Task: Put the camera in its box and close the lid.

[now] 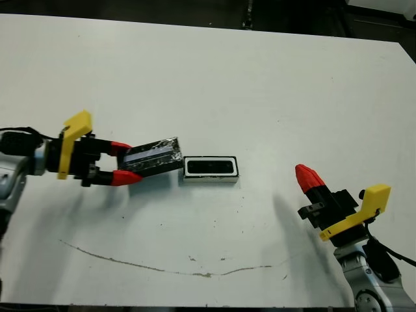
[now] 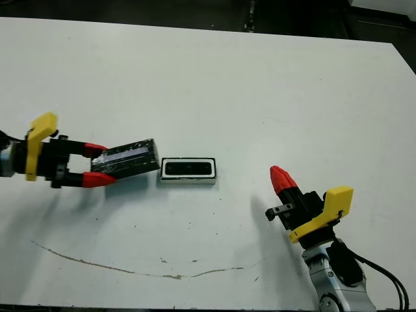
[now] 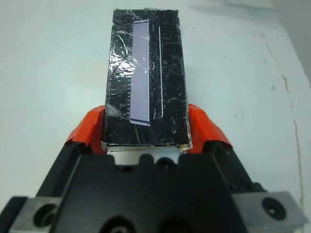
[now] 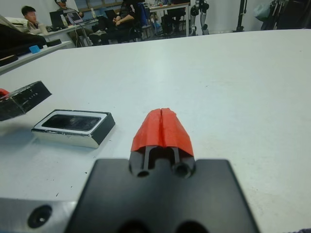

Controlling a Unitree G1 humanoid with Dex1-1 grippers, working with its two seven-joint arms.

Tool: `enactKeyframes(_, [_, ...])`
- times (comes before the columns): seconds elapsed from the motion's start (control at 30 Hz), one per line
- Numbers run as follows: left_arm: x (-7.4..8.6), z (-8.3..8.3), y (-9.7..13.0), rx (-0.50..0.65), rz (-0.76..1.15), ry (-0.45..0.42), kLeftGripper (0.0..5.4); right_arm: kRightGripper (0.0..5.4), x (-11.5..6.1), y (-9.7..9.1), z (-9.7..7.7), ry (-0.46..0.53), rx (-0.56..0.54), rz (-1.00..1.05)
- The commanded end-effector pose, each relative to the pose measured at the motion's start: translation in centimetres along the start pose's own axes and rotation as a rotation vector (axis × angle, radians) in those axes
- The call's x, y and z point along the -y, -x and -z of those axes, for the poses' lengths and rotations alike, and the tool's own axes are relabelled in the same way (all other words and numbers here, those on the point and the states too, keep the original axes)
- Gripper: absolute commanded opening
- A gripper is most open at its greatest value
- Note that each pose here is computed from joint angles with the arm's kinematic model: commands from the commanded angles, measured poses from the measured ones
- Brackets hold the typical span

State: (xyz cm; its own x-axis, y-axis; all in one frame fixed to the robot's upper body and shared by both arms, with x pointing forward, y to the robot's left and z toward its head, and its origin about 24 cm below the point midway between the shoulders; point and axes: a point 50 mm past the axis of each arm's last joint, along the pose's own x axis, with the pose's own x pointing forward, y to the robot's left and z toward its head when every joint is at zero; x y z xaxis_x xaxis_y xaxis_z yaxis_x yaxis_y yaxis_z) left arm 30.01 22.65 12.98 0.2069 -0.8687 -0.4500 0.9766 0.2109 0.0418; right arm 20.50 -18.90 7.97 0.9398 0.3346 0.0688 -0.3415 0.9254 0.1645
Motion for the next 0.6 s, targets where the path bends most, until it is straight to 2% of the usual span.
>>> enactKeyframes(0.03, [-0.4, -0.3, -1.0, -0.012, 0.03, -0.031, 3.17, 0.0, 0.3, 0.3, 0.3, 0.003, -0.023, 0.015])
enactKeyframes(0.3, [-0.5, 0.3, -2.5, 0.015, 0.07, -0.011, 3.17, 0.0, 0.2, 0.3, 0.3, -0.006, -0.025, 0.014])
enactKeyframes(0.6, [-0.5, 0.8, -3.0, 0.009, 0.084, -0.017, 3.17, 0.0, 0.2, 0.3, 0.2, -0.01, -0.026, 0.013])
